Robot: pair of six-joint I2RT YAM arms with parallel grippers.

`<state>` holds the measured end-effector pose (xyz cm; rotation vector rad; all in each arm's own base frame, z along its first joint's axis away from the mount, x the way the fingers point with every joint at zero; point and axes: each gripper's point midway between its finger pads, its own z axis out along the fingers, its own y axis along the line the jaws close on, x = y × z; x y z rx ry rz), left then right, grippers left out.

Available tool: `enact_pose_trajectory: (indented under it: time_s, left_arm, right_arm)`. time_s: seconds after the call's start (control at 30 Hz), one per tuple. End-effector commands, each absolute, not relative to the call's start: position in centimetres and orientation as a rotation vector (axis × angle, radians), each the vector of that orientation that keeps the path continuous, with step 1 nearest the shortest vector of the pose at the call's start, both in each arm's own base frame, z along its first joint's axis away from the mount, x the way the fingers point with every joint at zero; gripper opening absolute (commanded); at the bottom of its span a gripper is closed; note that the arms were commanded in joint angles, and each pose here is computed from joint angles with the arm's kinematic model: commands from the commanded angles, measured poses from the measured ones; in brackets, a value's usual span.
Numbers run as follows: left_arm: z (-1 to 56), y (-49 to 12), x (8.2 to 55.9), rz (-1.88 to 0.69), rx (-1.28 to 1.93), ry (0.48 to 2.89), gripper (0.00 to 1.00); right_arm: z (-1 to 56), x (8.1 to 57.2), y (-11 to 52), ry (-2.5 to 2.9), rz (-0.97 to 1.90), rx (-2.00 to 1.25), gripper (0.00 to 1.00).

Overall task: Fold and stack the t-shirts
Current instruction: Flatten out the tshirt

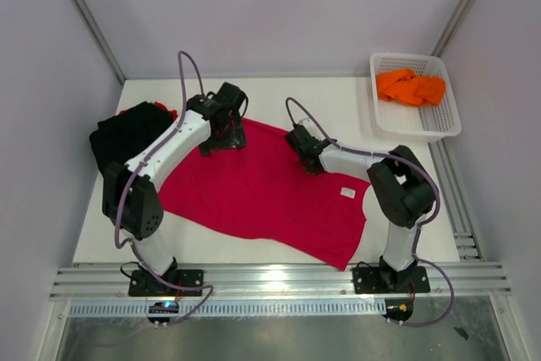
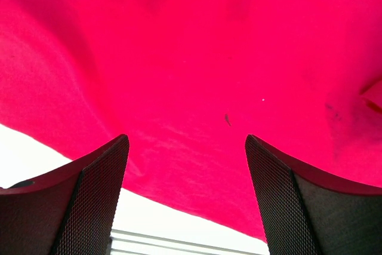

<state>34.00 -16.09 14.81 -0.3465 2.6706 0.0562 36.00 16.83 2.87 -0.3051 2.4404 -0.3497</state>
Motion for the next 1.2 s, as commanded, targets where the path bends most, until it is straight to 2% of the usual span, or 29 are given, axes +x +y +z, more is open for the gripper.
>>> enact_pose_trajectory:
  time_s: [0.0, 0.1, 0.27, 0.47, 0.83, 0.93, 1.07, 1.17]
  left_arm:
    - [17.5, -14.6, 33.6, 0.072, -0.359, 2.591, 0.81]
    - [17.5, -14.2, 33.5, 0.094, -0.355, 2.583, 0.82]
    - [16.5, -13.4, 34.9, 0.192, -0.345, 2.564, 0.82]
    - [17.8, -11.1, 39.2, 0.271, -0.512, 2.528, 0.81]
    - [15.5, -12.0, 43.8, 0.224, -0.597, 2.55, 0.81]
    - [14.1, -12.1, 45.4, 0.214, -0.617, 2.553, 0.81]
    - [10.7, -13.3, 48.1, 0.093, -0.653, 2.593, 0.81]
    - [10.5, -14.1, 50.7, -0.014, -0.668, 2.534, 0.81]
  right_arm:
    - [4.7, 38.1, 18.9, 2.376, -0.272, -0.269, 0.13]
    - [5.3, 38.6, 19.2, 2.362, -0.266, -0.28, 0.07]
    - [7.7, 39.1, 19.5, 2.331, -0.24, -0.249, 0.06]
    - [12.9, 39.7, 19.1, 2.242, -0.218, -0.184, 0.06]
    - [22.7, 41.3, 16.0, 2.076, -0.226, -0.019, 0.06]
    - [24.2, 41.5, 15.5, 2.054, -0.225, -0.001, 0.06]
    - [25.1, 41.4, 15.2, 2.047, -0.219, 0.006, 0.06]
    - [25.4, 41.1, 14.9, 2.041, -0.23, 0.01, 0.06]
